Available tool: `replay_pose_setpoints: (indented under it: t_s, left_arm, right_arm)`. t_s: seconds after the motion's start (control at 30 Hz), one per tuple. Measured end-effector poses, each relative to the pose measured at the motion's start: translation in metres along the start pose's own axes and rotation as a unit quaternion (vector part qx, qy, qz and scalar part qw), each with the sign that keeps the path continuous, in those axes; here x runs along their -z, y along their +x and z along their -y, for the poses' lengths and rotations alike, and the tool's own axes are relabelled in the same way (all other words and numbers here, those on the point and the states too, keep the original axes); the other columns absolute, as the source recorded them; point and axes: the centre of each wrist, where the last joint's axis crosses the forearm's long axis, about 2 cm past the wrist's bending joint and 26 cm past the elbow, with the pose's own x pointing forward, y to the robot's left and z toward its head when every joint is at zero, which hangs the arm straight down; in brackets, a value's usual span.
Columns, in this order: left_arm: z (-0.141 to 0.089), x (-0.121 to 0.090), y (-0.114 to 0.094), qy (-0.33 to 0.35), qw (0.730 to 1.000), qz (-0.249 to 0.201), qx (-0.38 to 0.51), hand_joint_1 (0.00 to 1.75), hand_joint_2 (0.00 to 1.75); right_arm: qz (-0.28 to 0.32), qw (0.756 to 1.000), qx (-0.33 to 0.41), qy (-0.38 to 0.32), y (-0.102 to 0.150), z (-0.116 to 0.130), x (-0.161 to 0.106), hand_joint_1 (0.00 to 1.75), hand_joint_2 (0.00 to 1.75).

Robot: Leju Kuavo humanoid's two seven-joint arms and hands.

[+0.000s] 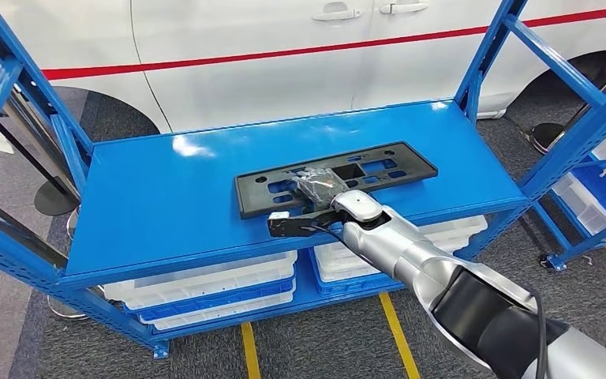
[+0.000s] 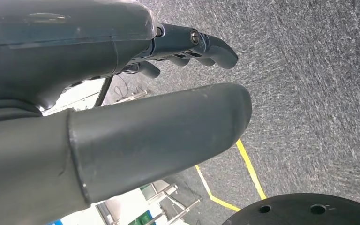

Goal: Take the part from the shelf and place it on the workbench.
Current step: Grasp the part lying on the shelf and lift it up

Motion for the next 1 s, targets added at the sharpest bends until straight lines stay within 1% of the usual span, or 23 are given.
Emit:
replay_pose_setpoints:
  t_s: [0.1, 0.5, 0.63, 0.77, 0.97, 1.0]
  left_arm:
    - [0.000, 0.000, 0.000, -0.001, 1.000, -0.001, 0.000, 0.00, 0.00]
    - [-0.001, 0.000, 0.002, -0.002, 1.000, -0.010, -0.004, 0.00, 0.00]
    - [-0.001, 0.000, 0.002, -0.002, 1.000, -0.012, -0.020, 0.00, 1.75]
    - [-0.002, -0.001, -0.004, -0.003, 0.999, -0.010, -0.044, 0.00, 1.75]
    - [-0.003, -0.002, -0.025, 0.000, 0.997, -0.014, -0.077, 0.00, 1.75]
    - [-0.004, -0.002, -0.027, 0.000, 0.997, -0.015, -0.079, 0.00, 1.31]
  right_arm:
    - [-0.002, 1.000, 0.004, 0.001, 0.000, -0.001, 0.000, 1.75, 1.75]
    - [0.002, 1.000, 0.006, 0.004, 0.004, -0.002, 0.001, 1.73, 1.75]
    - [0.008, 1.000, 0.006, 0.007, 0.006, -0.003, 0.002, 1.75, 1.75]
    - [0.015, 1.000, 0.008, 0.008, 0.012, -0.004, 0.002, 1.75, 1.75]
    - [0.031, 0.999, 0.011, 0.009, 0.032, -0.007, 0.005, 1.75, 1.75]
    - [0.032, 0.999, 0.012, 0.009, 0.035, -0.007, 0.005, 1.75, 1.75]
